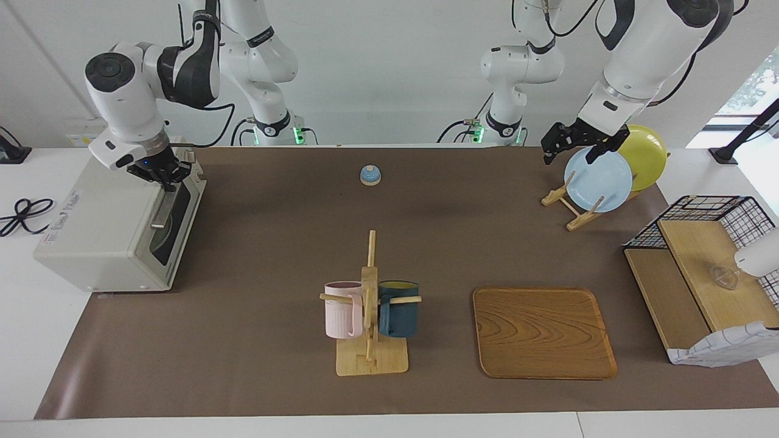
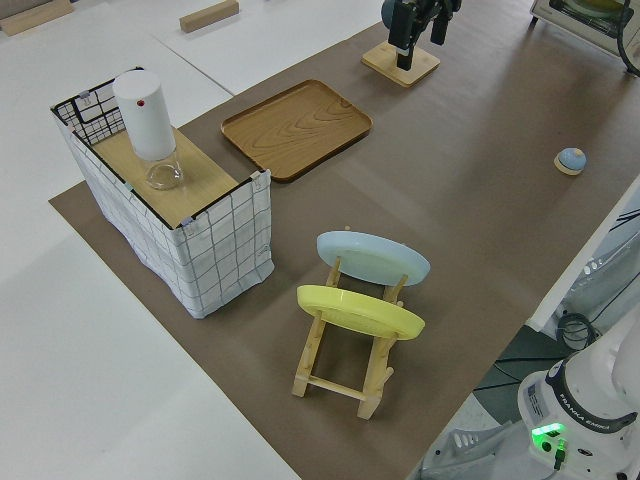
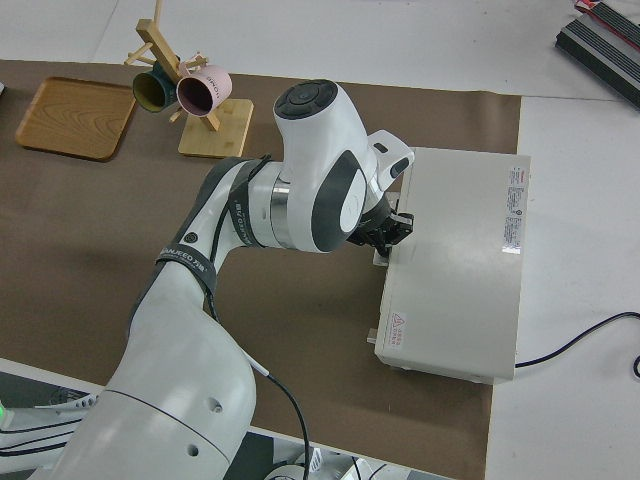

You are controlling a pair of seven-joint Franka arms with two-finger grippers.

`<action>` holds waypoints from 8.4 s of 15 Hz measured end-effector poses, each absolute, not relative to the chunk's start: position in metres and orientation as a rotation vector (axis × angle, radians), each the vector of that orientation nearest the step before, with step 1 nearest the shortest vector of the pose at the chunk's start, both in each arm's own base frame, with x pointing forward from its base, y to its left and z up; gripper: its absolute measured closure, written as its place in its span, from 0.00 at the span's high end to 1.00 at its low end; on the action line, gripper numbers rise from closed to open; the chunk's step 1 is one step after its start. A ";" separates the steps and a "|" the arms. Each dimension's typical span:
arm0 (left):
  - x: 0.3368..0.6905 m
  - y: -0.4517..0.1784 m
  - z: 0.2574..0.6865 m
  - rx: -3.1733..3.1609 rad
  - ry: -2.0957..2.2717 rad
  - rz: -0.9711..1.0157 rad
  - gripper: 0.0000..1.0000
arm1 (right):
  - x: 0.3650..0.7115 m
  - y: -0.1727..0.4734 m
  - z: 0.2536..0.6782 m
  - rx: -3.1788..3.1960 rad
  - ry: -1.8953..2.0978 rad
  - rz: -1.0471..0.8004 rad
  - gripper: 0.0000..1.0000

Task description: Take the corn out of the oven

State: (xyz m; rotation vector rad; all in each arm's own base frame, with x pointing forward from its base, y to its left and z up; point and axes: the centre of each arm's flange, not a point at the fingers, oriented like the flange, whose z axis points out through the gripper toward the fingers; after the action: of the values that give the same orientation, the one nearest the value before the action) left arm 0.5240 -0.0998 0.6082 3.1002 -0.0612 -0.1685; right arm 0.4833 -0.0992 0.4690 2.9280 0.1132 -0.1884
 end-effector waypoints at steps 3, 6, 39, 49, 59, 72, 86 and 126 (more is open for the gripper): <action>0.524 -0.100 0.608 3.100 -0.061 -0.168 1.00 | 0.486 -0.086 0.466 2.966 0.125 -0.178 0.01; 0.524 -0.100 0.608 3.100 -0.061 -0.168 1.00 | 0.495 -0.057 0.454 3.007 0.173 -0.161 0.01; 0.524 -0.100 0.608 3.100 -0.061 -0.168 1.00 | 0.540 0.006 0.384 3.080 0.065 -0.224 0.11; 0.524 -0.100 0.608 3.100 -0.061 -0.168 1.00 | 0.527 -0.059 0.391 3.017 0.017 -0.199 0.29; 0.524 -0.100 0.608 3.100 -0.061 -0.168 1.00 | 0.515 -0.054 0.366 3.026 0.067 -0.140 0.26; 0.524 -0.100 0.608 3.100 -0.061 -0.168 1.00 | 0.527 0.038 0.408 2.921 0.326 -0.147 0.03; 0.525 -0.091 0.609 3.100 -0.036 -0.169 1.00 | 0.520 0.422 0.329 2.988 -0.202 -0.080 0.03; 0.450 -0.442 0.411 2.897 -0.607 -0.089 1.00 | 0.538 0.071 0.289 2.715 -0.201 -0.191 0.01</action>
State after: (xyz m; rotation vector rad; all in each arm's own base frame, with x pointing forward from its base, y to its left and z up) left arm 0.4503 -0.4422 0.4110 2.8974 -0.6065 -0.0890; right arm 0.5381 0.0714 0.2891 2.7154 -0.2009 -0.1907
